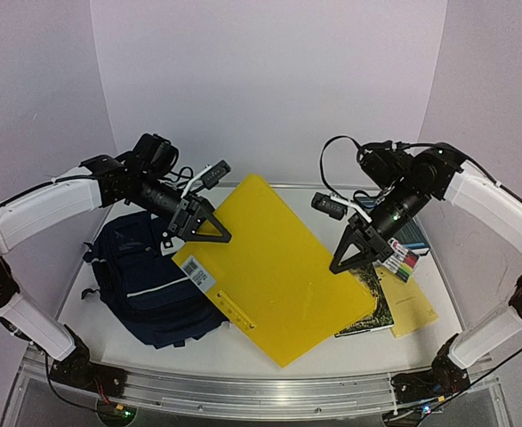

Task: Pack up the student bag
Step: Pick up the files from the center of the board.

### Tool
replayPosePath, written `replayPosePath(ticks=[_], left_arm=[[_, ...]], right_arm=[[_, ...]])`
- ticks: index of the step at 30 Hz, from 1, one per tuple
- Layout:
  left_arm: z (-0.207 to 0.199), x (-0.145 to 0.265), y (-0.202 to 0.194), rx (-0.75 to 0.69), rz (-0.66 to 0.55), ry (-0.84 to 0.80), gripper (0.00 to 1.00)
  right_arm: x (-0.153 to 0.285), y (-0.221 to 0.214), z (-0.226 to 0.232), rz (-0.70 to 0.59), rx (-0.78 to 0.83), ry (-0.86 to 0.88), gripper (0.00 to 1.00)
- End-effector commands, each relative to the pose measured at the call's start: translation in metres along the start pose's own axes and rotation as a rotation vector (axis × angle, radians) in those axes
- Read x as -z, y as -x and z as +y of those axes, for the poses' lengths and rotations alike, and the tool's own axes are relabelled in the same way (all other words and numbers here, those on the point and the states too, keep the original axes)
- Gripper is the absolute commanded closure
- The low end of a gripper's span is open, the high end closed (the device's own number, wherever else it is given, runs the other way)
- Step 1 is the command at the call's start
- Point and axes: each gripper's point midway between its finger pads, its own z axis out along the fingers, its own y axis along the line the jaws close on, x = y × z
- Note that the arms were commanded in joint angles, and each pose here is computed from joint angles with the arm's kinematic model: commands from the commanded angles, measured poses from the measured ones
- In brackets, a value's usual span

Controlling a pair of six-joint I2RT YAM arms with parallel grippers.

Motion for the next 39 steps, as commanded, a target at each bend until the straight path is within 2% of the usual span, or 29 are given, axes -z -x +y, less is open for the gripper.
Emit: replayPosePath(ticks=[1,2,4,6,8,9,11,12,15,22,27,36,39], left_arm=[[-0.019,0.004,0.01,-0.064,-0.049,-0.055,0.76],[-0.019,0.004,0.01,-0.06,-0.051,-0.057,0.85],[-0.018,0.005,0.011,-0.047,-0.063,-0.049,0.98],[-0.013,0.008,0.015,-0.034,-0.089,-0.02,1.0],[-0.004,0.016,0.022,0.0,-0.148,0.021,1.0],[-0.001,0.022,0.027,0.017,-0.187,0.04,1.0],[0.007,0.032,0.036,0.015,-0.273,0.087,1.0],[0.009,0.037,0.041,0.017,-0.31,0.116,1.0],[0.011,0.054,0.059,0.005,-0.424,0.179,1.0],[0.0,0.088,0.084,-0.018,-0.612,0.215,1.0],[-0.01,0.092,0.09,0.002,-0.644,0.116,1.0],[-0.022,0.089,0.095,0.003,-0.664,-0.032,1.0],[-0.021,0.088,0.096,0.008,-0.678,-0.048,1.0]], right_arm=[[0.01,0.024,0.005,-0.055,0.056,0.002,1.0],[0.01,0.026,0.001,-0.054,0.051,-0.011,1.0],[0.014,0.033,-0.008,-0.058,0.025,-0.059,0.93],[0.022,0.045,-0.02,-0.087,0.0,-0.119,0.78],[0.041,0.058,-0.037,-0.16,-0.057,-0.175,0.38],[0.053,0.065,-0.046,-0.21,-0.086,-0.201,0.23],[0.085,0.076,-0.067,-0.336,-0.154,-0.243,0.06],[0.098,0.076,-0.078,-0.381,-0.196,-0.268,0.03],[0.106,0.069,-0.095,-0.405,-0.239,-0.322,0.02],[0.086,0.043,-0.1,-0.381,-0.268,-0.281,0.02],[0.074,0.034,-0.101,-0.384,-0.267,-0.219,0.02],[0.075,0.055,-0.087,-0.476,-0.222,-0.005,0.02],[0.075,0.062,-0.086,-0.498,-0.225,0.049,0.09]])
